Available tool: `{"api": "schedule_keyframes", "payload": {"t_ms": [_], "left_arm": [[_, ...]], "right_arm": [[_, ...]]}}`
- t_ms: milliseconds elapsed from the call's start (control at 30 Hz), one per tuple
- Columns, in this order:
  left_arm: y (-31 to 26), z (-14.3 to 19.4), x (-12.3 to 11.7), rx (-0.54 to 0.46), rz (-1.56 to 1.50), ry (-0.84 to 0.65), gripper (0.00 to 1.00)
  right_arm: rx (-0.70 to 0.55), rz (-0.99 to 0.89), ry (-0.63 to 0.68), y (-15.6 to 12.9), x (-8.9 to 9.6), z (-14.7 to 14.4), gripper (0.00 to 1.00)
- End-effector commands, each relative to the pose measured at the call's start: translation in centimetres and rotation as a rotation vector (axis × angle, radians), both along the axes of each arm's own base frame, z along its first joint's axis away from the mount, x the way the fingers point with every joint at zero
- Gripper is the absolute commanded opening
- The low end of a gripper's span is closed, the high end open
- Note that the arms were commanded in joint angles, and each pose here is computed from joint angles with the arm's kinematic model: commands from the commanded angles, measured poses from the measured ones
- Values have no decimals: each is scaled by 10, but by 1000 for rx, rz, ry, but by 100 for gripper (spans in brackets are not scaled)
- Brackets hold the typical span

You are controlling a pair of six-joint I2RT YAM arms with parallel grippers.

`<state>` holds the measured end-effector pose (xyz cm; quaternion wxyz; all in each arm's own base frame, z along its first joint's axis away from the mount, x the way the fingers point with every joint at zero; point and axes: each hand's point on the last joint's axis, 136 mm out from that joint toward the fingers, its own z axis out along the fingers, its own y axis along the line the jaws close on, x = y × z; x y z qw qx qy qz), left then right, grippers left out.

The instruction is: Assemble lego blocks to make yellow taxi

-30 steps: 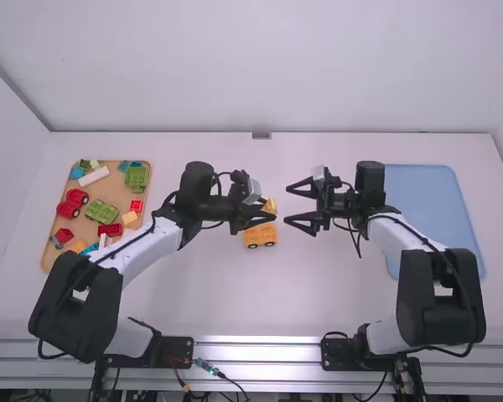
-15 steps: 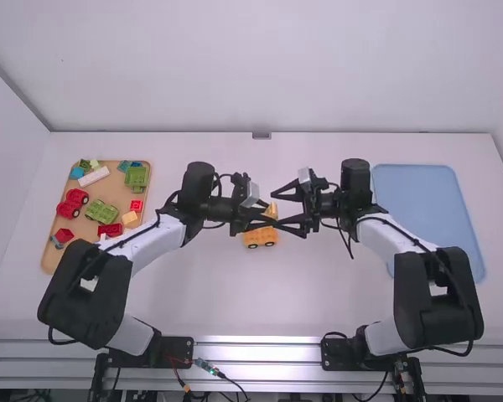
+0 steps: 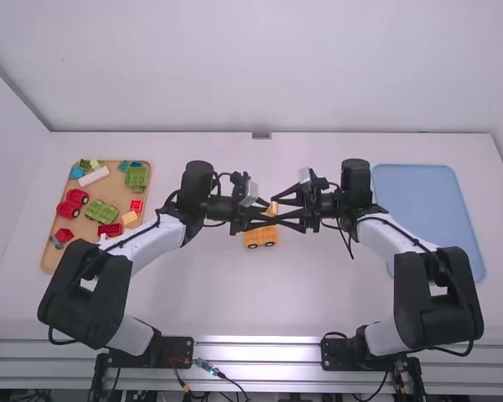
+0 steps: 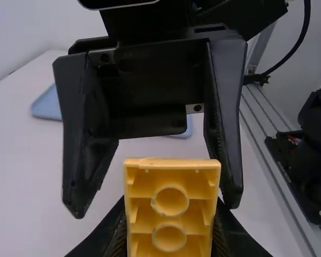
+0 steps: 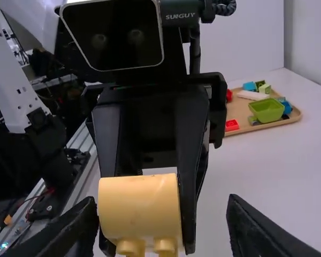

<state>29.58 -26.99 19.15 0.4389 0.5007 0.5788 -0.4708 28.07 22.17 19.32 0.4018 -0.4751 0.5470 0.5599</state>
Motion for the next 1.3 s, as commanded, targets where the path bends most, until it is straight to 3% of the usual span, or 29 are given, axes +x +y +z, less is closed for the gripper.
{"api": "schedule_keyframes", "payload": {"t_ms": [0, 300, 700, 733, 767, 800, 833, 867, 1033, 1267], "left_arm": [[0, -1, -6, -11, -27, 23, 2], [0, -3, -7, -4, -26, 37, 2], [0, -3, -8, -4, -30, 42, 2], [0, -3, -8, -4, -30, 42, 9], [0, -4, -8, -3, -30, 46, 27], [0, -4, -8, -3, -30, 46, 30], [0, -4, -8, -2, -29, 48, 60], [0, -5, -9, 0, -30, 54, 97], [4, -8, -7, 9, -18, 81, 99], [32, -30, 15, 145, 189, 141, 99]], "right_arm": [[59, 99, -36, 2, -20, 14, 46], [58, 98, -30, 2, -19, 14, 20], [59, 97, -34, 2, -19, 14, 11], [59, 98, -37, 2, -19, 15, 9], [59, 98, -39, 2, -19, 15, 9], [60, 98, -42, 2, -19, 15, 9], [62, 98, -54, 2, -18, 16, 8], [61, 98, -53, 2, -18, 16, 8], [57, 90, -53, 3, -13, 23, 5], [-18, -106, -1, 6, 22, 17, 6]]}}
